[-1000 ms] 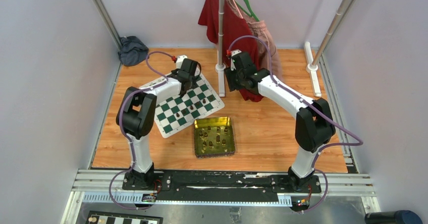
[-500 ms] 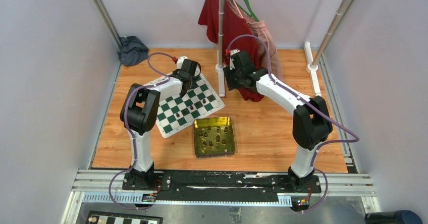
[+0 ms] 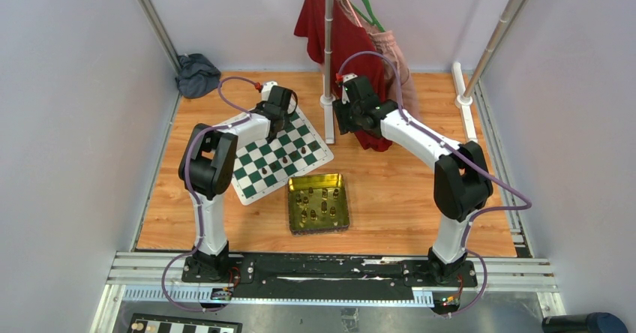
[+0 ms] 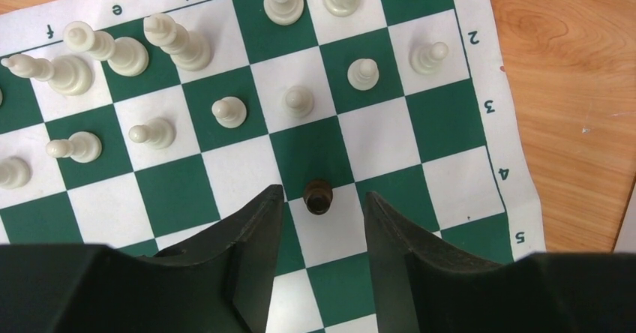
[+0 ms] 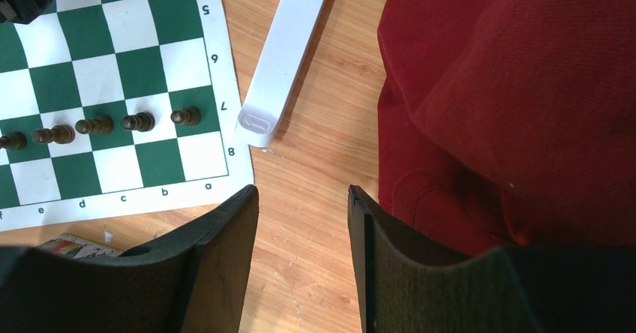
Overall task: Set up the chess pieces on the board
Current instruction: Pick up the chess piece from the chessboard.
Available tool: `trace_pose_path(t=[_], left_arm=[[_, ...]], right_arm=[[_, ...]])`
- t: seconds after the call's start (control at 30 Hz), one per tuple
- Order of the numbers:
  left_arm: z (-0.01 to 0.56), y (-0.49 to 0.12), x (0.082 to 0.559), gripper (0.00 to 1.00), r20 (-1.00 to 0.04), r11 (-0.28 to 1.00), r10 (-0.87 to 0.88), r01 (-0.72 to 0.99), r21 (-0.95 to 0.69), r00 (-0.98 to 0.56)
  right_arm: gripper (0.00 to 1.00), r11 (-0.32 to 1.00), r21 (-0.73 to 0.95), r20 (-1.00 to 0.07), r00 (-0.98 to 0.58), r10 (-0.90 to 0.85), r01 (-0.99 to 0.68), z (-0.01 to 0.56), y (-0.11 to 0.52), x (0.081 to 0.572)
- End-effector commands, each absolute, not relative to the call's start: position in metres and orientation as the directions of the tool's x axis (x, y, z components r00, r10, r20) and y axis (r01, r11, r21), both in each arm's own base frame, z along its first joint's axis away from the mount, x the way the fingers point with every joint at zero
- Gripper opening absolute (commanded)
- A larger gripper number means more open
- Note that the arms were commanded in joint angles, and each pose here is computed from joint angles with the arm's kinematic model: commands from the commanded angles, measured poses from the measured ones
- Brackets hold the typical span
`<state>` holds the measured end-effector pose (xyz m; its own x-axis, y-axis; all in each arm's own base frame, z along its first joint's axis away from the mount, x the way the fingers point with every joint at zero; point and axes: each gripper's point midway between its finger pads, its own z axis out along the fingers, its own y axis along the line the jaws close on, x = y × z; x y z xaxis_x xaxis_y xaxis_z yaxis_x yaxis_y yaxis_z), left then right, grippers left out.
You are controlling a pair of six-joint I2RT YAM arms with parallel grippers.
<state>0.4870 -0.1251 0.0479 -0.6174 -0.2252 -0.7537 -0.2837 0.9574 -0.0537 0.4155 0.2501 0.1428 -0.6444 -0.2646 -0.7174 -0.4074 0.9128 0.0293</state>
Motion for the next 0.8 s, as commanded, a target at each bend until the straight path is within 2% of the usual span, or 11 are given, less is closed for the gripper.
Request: trace_pose_path(t=[0.0,0.77], left_arm=[[0.0481,-0.1248,0.4967,0.49,-0.762,0.954,-0.240,-0.290,-0.072,-0.601],[0.0415,-0.1243,0.4979,0.42,-0.758,0.951,-0.256,-0.299,-0.084,-0.600]], right_arm=[[0.52,0.912,0.028,-0.721,-0.640,-0.266,-0.410,0.1448,0.2496,0.4241],[0.52,0.909,0.021,-0.716,-0.640,-0.277,-0.416,0.1417,0.2489,0.4252]])
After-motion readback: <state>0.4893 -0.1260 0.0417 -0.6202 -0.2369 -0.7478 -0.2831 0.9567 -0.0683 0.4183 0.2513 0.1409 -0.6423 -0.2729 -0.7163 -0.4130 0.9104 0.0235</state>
